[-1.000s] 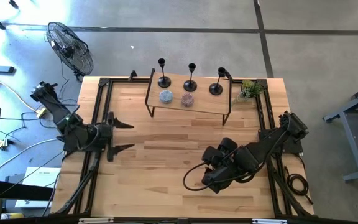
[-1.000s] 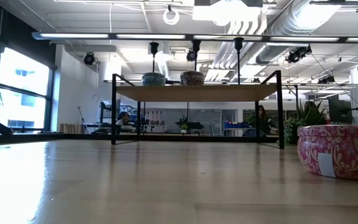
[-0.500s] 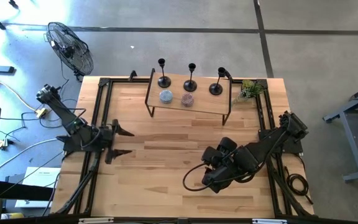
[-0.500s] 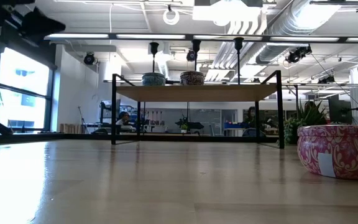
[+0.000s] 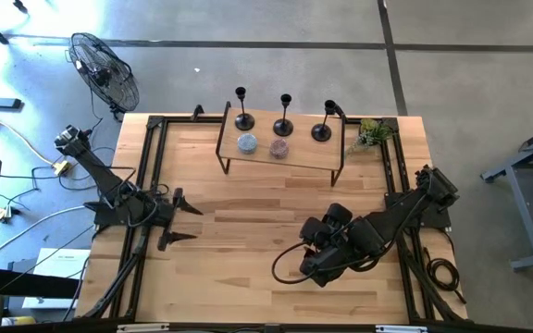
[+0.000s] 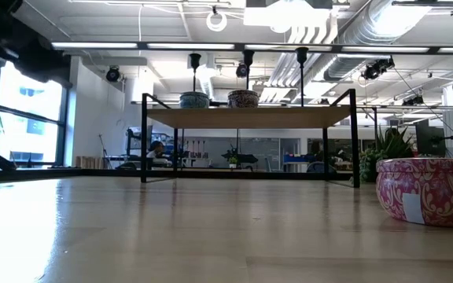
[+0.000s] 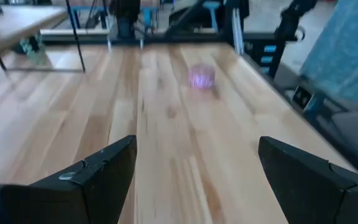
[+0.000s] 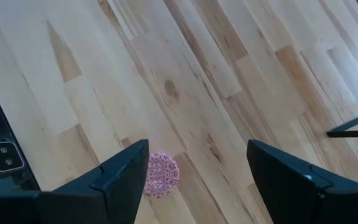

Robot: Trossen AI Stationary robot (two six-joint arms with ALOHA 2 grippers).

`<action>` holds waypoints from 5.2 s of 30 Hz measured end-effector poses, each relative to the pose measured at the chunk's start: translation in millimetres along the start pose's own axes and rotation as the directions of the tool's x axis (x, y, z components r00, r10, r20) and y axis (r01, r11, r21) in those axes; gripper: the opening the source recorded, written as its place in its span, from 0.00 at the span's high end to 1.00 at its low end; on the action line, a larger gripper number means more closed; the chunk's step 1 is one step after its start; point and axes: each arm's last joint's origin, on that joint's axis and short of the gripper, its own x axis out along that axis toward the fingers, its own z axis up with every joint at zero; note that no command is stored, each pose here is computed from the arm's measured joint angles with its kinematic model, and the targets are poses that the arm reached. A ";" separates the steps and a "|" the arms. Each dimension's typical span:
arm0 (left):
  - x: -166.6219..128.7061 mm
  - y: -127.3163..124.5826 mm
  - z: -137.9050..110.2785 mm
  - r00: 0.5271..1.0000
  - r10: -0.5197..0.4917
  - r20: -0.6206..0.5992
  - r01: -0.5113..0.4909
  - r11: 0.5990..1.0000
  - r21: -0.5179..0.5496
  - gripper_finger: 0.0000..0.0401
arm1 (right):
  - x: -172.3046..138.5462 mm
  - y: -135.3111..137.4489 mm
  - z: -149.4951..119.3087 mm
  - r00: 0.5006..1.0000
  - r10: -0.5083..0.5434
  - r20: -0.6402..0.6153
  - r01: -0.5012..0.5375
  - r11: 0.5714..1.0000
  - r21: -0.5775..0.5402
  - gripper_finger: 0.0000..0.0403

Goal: Pick & Place candle stick holders
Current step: Put the pink scented candle on the shelf

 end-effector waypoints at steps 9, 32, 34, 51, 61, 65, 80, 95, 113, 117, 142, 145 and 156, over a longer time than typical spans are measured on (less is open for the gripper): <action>3.5 4.7 -23.0 0.995 0.086 -0.039 -0.087 0.996 -0.022 0.18 | 4.5 4.9 -0.5 1.000 0.011 -0.011 -0.011 1.000 -0.017 0.34; 6.2 1.3 -44.6 0.989 -0.107 -0.097 0.110 0.993 0.028 0.18 | 16.0 14.9 -0.9 0.999 0.028 -0.035 -0.029 0.999 -0.043 0.34; 6.3 1.4 -44.9 0.989 -0.106 -0.099 0.112 0.993 0.048 0.18 | 18.2 16.2 -2.4 0.997 0.033 -0.066 -0.036 0.998 -0.044 0.34; 6.3 0.7 -42.3 0.991 -0.114 -0.076 0.117 0.992 0.037 0.18 | 67.6 39.5 -14.1 0.958 -0.012 -0.286 0.120 0.923 0.365 0.34; 6.3 0.6 -42.2 0.990 -0.116 -0.078 0.120 0.992 0.037 0.18 | 112.4 51.6 -21.8 0.901 -0.069 -0.427 0.274 0.856 0.439 0.34; 6.3 0.6 -41.9 0.990 -0.116 -0.076 0.119 0.992 0.037 0.18 | 125.8 53.9 -27.6 0.882 -0.123 -0.455 0.328 0.853 0.405 0.34; 6.3 0.4 -41.1 0.990 -0.117 -0.073 0.120 0.992 0.034 0.18 | 126.9 57.3 -34.1 0.874 -0.138 -0.467 0.332 0.870 0.364 0.34; 6.2 0.4 -40.5 0.991 -0.117 -0.071 0.120 0.992 0.034 0.18 | 127.8 57.3 -32.4 0.894 -0.155 -0.420 0.315 0.885 0.344 0.25; 6.2 0.4 -40.5 0.991 -0.117 -0.070 0.120 0.992 0.034 0.18 | 148.8 59.8 -50.8 0.856 -0.092 -0.508 0.293 0.898 0.330 0.15; 6.2 0.4 -40.5 0.991 -0.117 -0.070 0.119 0.992 0.034 0.18 | 155.0 57.5 -52.9 0.852 -0.095 -0.515 0.285 0.910 0.302 0.15; 6.2 0.4 -40.5 0.991 -0.117 -0.070 0.119 0.992 0.034 0.18 | 162.2 49.0 -42.4 0.847 -0.100 -0.523 0.279 0.920 0.275 0.15; 6.2 0.4 -40.5 0.991 -0.117 -0.070 0.120 0.992 0.034 0.18 | 162.3 48.9 -42.4 0.849 -0.103 -0.518 0.280 0.920 0.274 0.15; 6.2 0.4 -40.5 0.991 -0.117 -0.071 0.120 0.992 0.033 0.18 | 191.6 42.8 -62.9 0.849 -0.087 -0.521 0.256 0.930 0.263 0.15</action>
